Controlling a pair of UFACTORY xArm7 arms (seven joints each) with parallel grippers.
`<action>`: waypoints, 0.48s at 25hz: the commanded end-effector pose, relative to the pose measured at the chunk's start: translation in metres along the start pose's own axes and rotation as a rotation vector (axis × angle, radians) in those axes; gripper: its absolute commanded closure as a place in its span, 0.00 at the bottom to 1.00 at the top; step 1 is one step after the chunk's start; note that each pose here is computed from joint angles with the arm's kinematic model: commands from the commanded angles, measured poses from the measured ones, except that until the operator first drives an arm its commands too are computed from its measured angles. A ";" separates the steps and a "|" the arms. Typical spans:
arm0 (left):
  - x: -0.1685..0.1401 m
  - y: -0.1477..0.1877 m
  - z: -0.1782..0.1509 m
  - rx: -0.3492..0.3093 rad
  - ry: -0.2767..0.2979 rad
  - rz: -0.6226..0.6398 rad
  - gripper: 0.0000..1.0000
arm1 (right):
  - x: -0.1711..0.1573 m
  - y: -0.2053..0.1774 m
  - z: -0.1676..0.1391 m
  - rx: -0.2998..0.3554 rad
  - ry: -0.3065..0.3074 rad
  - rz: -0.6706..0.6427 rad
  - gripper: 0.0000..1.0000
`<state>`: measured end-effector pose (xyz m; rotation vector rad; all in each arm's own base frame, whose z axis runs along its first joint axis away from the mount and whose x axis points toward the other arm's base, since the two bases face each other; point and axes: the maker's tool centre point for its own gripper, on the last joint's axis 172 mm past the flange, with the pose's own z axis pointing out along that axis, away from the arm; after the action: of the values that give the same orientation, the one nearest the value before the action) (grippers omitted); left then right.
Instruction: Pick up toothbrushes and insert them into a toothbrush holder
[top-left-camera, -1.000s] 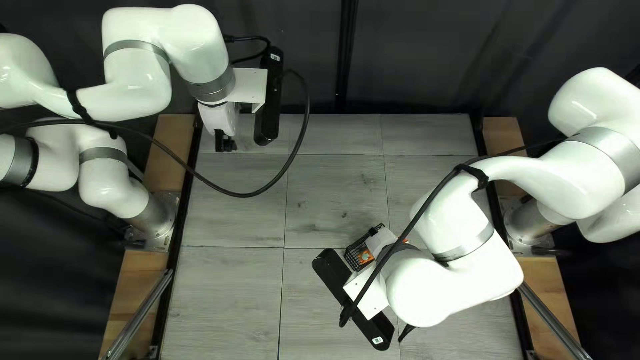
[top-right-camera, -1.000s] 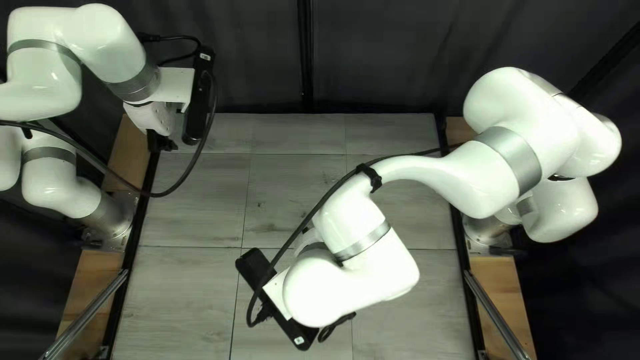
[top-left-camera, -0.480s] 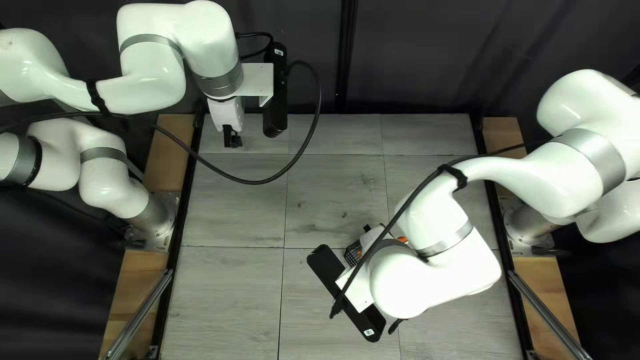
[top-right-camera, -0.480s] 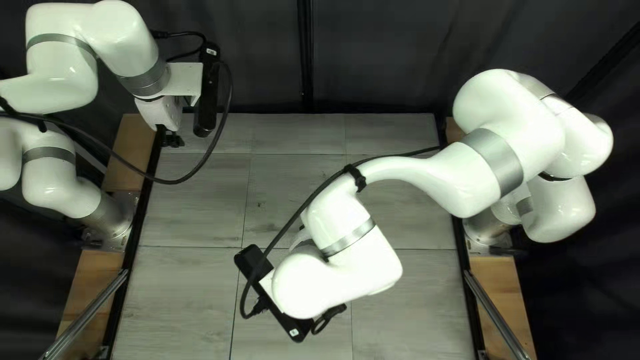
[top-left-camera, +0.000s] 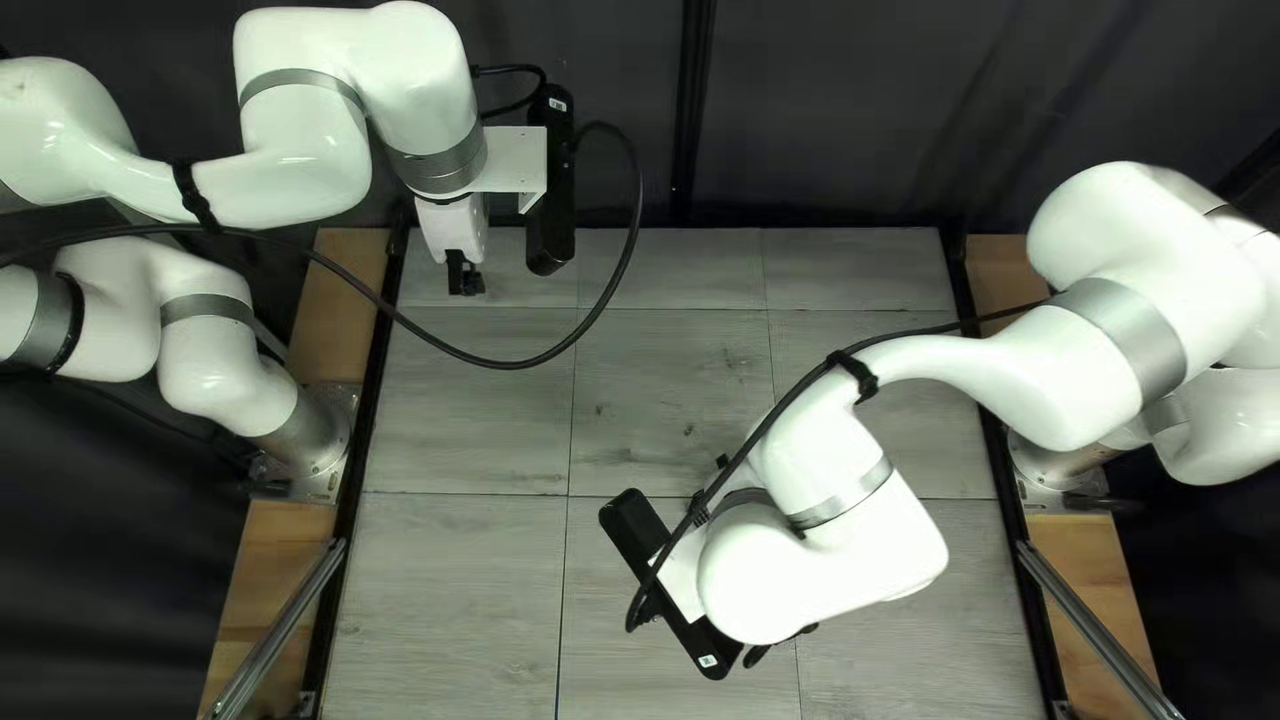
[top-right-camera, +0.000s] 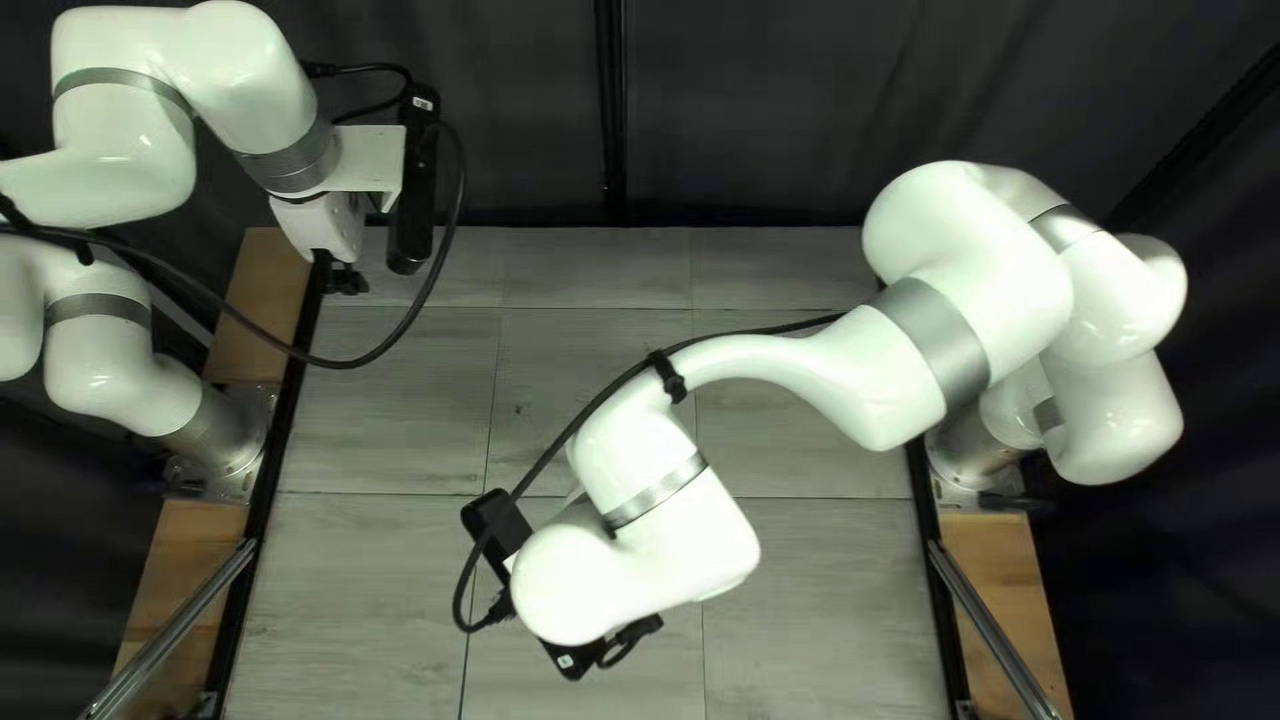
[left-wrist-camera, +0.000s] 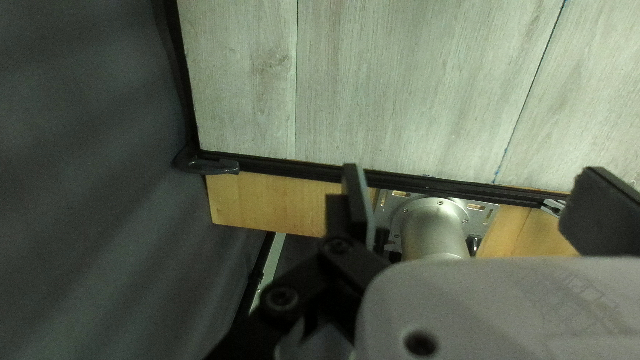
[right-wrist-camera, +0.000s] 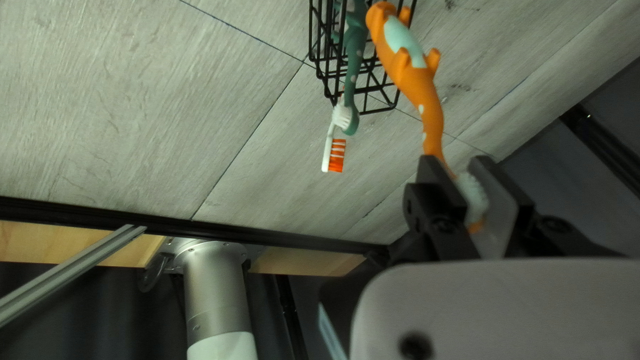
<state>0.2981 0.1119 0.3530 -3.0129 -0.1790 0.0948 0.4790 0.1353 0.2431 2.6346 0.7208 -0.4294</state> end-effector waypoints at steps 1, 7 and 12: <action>0.000 0.000 0.000 0.000 0.000 0.000 0.00 | 0.001 0.000 0.004 0.003 -0.010 0.009 0.99; 0.000 0.000 0.000 0.000 0.000 0.000 0.00 | 0.005 -0.002 0.011 0.012 -0.004 0.001 0.99; 0.000 0.000 0.000 0.000 0.000 0.000 0.00 | 0.007 -0.003 0.015 0.015 0.007 -0.007 0.99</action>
<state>0.2981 0.1119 0.3530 -3.0129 -0.1790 0.0948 0.4801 0.1338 0.2280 2.6476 0.7255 -0.4333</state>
